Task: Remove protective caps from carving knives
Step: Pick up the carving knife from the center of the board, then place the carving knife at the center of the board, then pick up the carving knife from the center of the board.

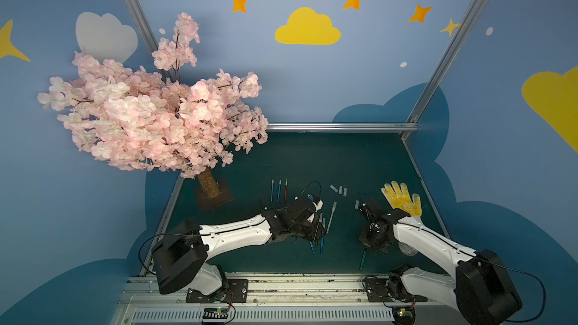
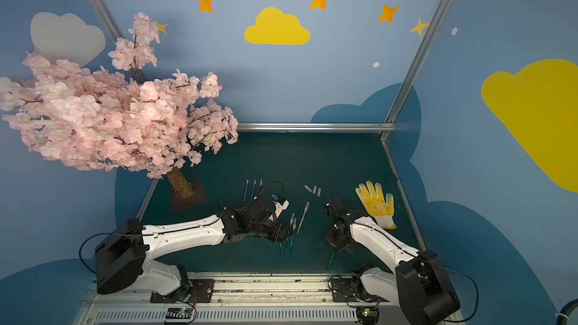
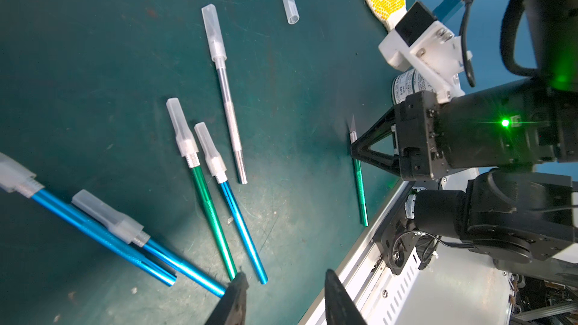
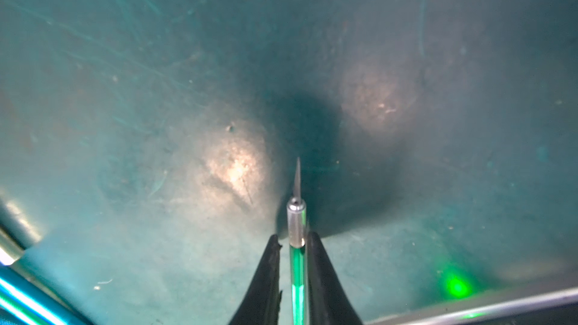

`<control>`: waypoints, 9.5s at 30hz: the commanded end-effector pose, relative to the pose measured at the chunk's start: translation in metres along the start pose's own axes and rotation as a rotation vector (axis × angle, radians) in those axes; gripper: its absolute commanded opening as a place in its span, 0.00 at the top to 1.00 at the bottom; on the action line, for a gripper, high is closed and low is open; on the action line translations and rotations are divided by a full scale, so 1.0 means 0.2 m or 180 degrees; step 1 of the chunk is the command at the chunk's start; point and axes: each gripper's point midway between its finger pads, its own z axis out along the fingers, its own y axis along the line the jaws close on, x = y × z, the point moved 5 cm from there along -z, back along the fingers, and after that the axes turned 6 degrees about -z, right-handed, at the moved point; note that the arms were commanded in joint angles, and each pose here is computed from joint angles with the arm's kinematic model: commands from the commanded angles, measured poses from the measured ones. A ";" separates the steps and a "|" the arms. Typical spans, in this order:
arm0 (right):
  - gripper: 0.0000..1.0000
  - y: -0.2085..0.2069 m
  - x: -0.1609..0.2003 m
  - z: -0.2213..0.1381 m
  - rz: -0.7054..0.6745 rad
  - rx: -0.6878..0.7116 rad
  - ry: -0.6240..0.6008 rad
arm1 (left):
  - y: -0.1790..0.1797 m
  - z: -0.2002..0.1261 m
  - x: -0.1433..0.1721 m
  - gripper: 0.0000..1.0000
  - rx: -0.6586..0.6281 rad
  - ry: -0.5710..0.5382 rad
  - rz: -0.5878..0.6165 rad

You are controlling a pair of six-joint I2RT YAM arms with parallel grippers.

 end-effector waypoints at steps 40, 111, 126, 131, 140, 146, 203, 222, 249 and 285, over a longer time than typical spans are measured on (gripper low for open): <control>0.95 0.39 -0.34 -0.30 -0.0745 -0.0471 -0.0658 | 0.13 -0.14 -0.02 0.58 -0.0100 -0.0186 -0.0213; 0.32 1.56 -0.64 -0.36 -0.1819 -0.1163 -0.0828 | 0.38 -0.46 -0.02 0.00 -0.0564 -0.0841 -0.0406; 0.02 1.09 -0.41 -0.61 -0.2058 -0.1205 -0.1192 | 0.33 -0.18 -0.05 0.05 -0.0909 -0.0531 -0.0713; 0.02 0.95 -0.34 -0.66 -0.2067 -0.1199 -0.1281 | 0.34 -0.11 -0.06 0.26 -0.1041 -0.0344 -0.0886; 0.02 0.73 -0.26 -0.73 -0.2029 -0.1280 -0.1784 | 0.38 -0.03 -0.03 0.62 -0.1199 -0.0107 -0.1039; 0.02 0.63 -0.24 -0.78 -0.2022 -0.1340 -0.2024 | 0.39 0.02 -0.01 0.69 -0.1224 0.0001 -0.1082; 0.02 0.59 -0.20 -0.76 -0.2059 -0.1292 -0.1827 | 0.57 0.12 0.06 0.76 -0.2373 0.0704 -0.0820; 0.02 0.59 -0.18 -0.76 -0.1907 -0.1542 -0.1711 | 0.58 0.13 0.09 0.91 -0.2401 0.0681 -0.0733; 0.11 0.63 -0.28 -0.78 -0.1450 -0.2025 -0.1324 | 0.23 -0.08 -0.03 0.95 -0.0611 -0.0108 -0.0068; 0.68 0.94 -0.30 -0.58 -0.1347 -0.2263 -0.0547 | 0.09 -0.07 -0.09 0.94 0.0172 -0.0266 -0.0038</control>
